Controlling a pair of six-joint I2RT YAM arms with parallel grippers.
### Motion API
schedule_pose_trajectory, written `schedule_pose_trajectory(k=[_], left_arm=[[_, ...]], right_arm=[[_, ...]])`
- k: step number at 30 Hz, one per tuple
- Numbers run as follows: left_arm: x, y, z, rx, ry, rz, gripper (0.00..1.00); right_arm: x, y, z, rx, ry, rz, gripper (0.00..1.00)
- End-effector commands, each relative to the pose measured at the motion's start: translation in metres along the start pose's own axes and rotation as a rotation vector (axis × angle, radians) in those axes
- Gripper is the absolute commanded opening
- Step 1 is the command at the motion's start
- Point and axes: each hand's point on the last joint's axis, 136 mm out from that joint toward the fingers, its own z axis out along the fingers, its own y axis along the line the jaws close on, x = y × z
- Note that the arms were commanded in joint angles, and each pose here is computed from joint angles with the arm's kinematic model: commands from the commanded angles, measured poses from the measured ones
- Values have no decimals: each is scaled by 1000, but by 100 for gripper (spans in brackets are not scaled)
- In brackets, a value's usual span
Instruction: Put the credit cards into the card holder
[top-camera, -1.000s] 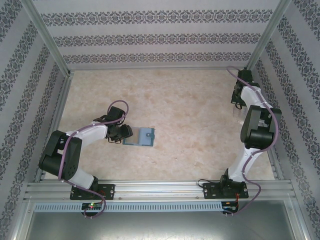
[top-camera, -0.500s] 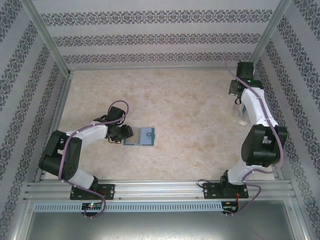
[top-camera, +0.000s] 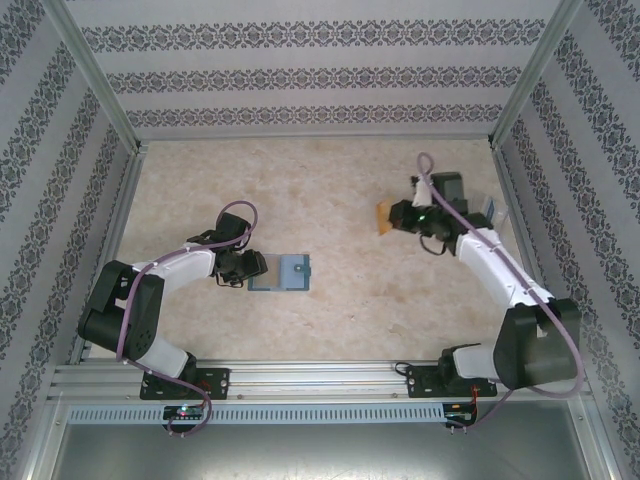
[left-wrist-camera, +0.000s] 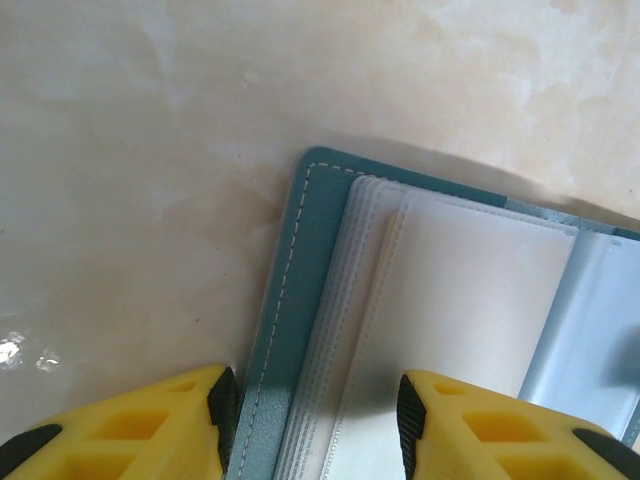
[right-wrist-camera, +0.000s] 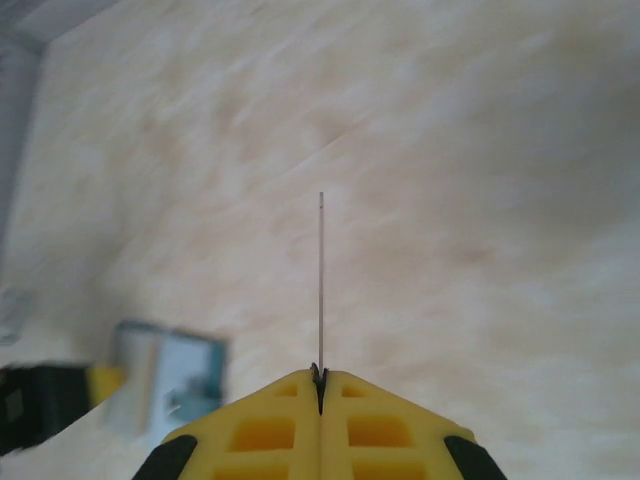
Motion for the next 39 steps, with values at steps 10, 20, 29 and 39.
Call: schedule_pose_trajectory(k=[10,20,29,39], left_arm=[[26,2,7,0,100,-21,48],[27,2,8,5,98,-36,46],[29,5,4,-1,94,-29,38],[34,10,9,-6,98,-33,37]], right_arm=[[91,115,69,-322,-1,111,0],[136,140,114,-369,-28,176,0],[157,117,141,-286,34,164,0],[165,118,158,-298,82,192,0]])
